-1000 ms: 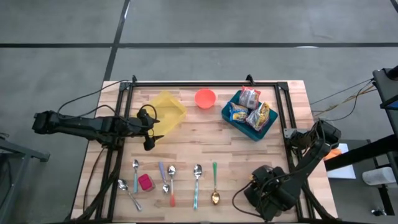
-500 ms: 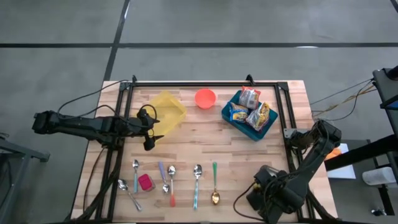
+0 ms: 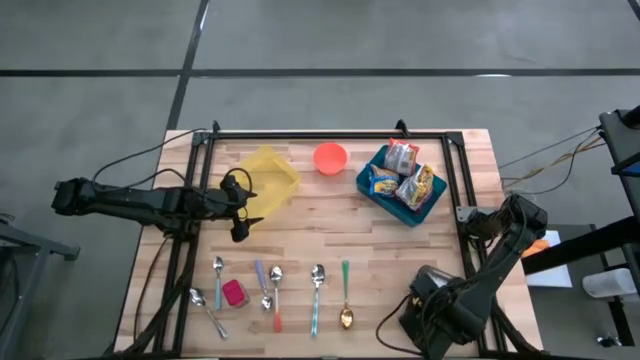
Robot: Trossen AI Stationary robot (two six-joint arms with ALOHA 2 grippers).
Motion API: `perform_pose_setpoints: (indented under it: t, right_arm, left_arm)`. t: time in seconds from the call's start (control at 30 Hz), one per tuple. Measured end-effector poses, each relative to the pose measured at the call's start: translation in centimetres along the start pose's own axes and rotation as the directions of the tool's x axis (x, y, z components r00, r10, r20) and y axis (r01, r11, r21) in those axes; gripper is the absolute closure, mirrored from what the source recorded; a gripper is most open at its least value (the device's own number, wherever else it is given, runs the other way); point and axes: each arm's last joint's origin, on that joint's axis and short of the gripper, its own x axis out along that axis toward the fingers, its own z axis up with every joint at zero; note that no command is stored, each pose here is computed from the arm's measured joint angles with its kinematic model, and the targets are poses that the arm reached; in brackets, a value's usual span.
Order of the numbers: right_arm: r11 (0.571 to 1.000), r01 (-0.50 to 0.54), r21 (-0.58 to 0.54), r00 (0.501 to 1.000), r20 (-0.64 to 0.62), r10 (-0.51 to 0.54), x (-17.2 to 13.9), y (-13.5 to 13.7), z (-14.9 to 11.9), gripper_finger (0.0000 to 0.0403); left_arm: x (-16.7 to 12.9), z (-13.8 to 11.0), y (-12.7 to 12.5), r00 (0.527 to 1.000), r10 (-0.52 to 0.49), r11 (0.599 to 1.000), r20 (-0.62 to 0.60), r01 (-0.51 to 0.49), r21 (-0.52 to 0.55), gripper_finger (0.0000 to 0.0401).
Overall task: Pick & Place Food Item
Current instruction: Put the yellow seasoning bottle into the black bin, then adjust the black bin
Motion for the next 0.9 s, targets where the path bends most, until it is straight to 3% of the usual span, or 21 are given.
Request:
perform_pose_setpoints:
  t: [0.67, 0.9]
  right_arm:
    - [0.998, 0.053, 0.039, 0.997, 0.052, -0.055, 1.11, 0.13, -0.05, 0.0194]
    - [0.998, 0.045, 0.036, 0.997, 0.053, -0.047, 1.10, 0.19, -0.06, 0.0122]
  left_arm:
    - [0.00, 0.00, 0.00, 1.000, 0.000, 1.000, 0.000, 0.000, -0.001, 0.0032]
    - [0.00, 0.00, 0.00, 1.000, 0.000, 1.000, 0.000, 0.000, -0.001, 0.0032]
